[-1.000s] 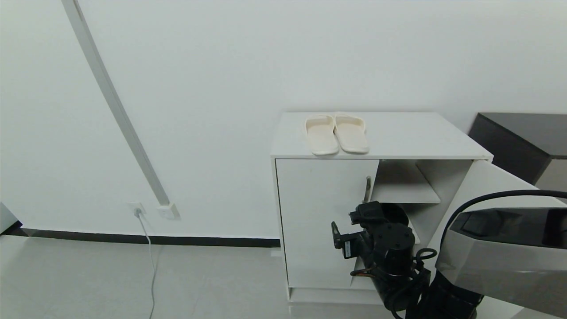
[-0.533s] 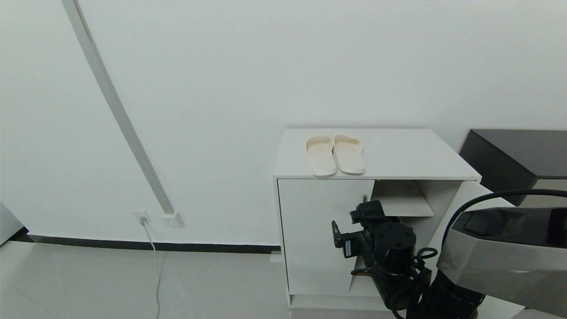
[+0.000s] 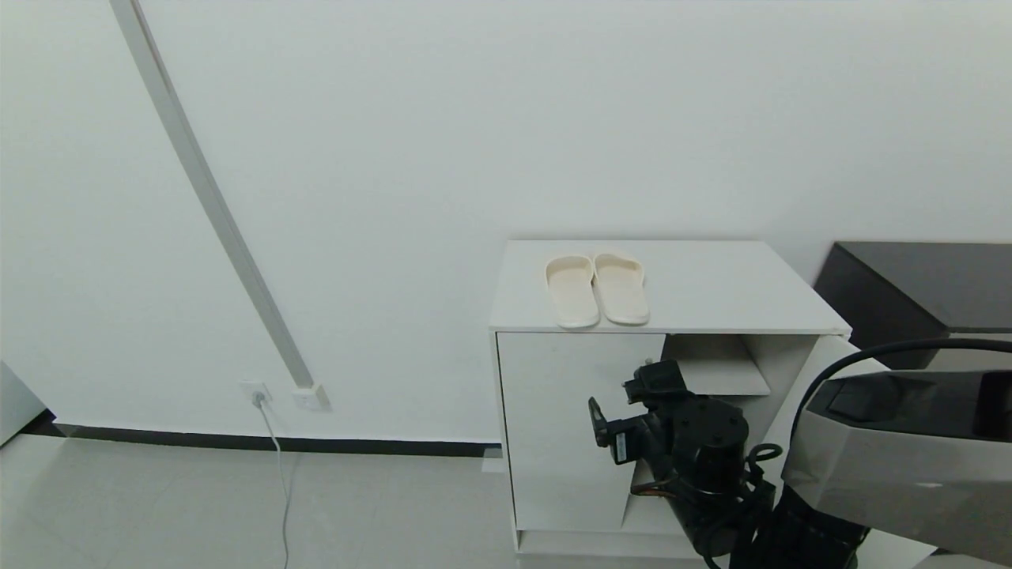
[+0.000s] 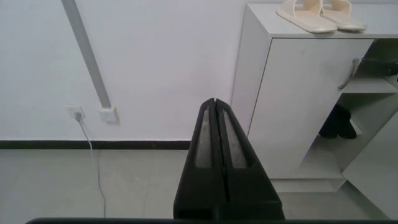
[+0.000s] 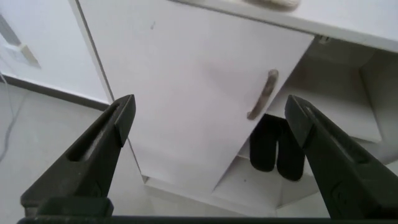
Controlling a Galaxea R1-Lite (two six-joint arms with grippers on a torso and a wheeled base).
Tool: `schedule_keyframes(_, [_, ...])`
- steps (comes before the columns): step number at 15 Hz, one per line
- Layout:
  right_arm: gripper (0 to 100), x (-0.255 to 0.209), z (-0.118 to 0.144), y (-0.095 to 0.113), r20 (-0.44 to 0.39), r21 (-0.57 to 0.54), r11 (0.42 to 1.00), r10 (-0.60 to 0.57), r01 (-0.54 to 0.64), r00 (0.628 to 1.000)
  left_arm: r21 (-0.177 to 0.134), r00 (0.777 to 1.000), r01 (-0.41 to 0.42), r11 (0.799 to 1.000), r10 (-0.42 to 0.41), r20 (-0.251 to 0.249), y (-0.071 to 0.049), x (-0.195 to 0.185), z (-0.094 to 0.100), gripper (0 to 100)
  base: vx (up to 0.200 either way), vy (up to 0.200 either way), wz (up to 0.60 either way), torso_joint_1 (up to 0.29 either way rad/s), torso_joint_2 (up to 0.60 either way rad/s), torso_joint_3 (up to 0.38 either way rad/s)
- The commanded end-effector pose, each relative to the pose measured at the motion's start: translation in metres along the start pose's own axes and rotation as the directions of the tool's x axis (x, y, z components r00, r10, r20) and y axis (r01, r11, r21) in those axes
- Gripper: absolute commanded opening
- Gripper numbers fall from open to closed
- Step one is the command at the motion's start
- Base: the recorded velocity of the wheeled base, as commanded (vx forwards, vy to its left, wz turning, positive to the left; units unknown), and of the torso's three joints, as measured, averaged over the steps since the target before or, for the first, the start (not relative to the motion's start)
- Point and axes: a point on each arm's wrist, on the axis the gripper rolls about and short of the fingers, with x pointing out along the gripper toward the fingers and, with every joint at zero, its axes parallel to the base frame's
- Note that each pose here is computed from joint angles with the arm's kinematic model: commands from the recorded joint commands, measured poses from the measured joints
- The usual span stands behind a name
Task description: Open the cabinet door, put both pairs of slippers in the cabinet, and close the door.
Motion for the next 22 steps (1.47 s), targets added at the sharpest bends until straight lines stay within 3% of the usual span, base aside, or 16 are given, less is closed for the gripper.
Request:
schedule_keyframes(1, [100, 0.001, 0.000, 0.000, 0.005, -0.010, 1.000, -0.005, 0.005, 1.000, 0.001, 1.000, -0.001, 1.000, 0.001, -0.001, 0.000, 0.000, 0.000, 0, 0.000, 0.000, 0.00, 0.000, 0.00, 0.000])
schedule_keyframes(5, [100, 0.013, 0.024, 0.002, 0.094, -0.033, 0.999, -0.019, 0.022, 0.995, 0.001, 1.000, 0.001, 1.000, -0.001, -0.001, 0.000, 0.000, 0.000, 0, 0.000, 0.000, 0.00, 0.000, 0.00, 0.000])
schedule_keyframes(8, [100, 0.035, 0.073, -0.005, 0.050, 0.028, 0.998, -0.050, 0.049, 0.997, 0.002, 1.000, -0.001, 1.000, 0.001, -0.001, 0.000, 0.000, 0.000, 0, 0.000, 0.000, 0.00, 0.000, 0.00, 0.000])
schedule_keyframes(12, [100, 0.036, 0.125, -0.005, -0.096, 0.172, 0.983, -0.041, 0.057, 0.995, 0.001, 1.000, -0.001, 1.000, 0.001, -0.001, 0.000, 0.000, 0.000, 0, 0.000, 0.000, 0.00, 0.000, 0.00, 0.000])
schedule_keyframes(17, [100, 0.036, 0.127, -0.004, -0.099, 0.175, 0.983, -0.038, 0.055, 0.994, 0.001, 1.000, 0.002, 1.000, -0.002, -0.001, 0.000, 0.000, 0.000, 0, 0.000, 0.000, 0.00, 0.000, 0.00, 0.000])
schedule_keyframes(22, [100, 0.034, 0.119, 0.003, -0.116, 0.163, 0.986, -0.023, 0.042, 0.993, 0.001, 1.000, 0.002, 1.000, -0.002, -0.001, 0.000, 0.000, 0.000, 0, 0.200, 0.000, 0.00, -0.001, 0.00, 0.002])
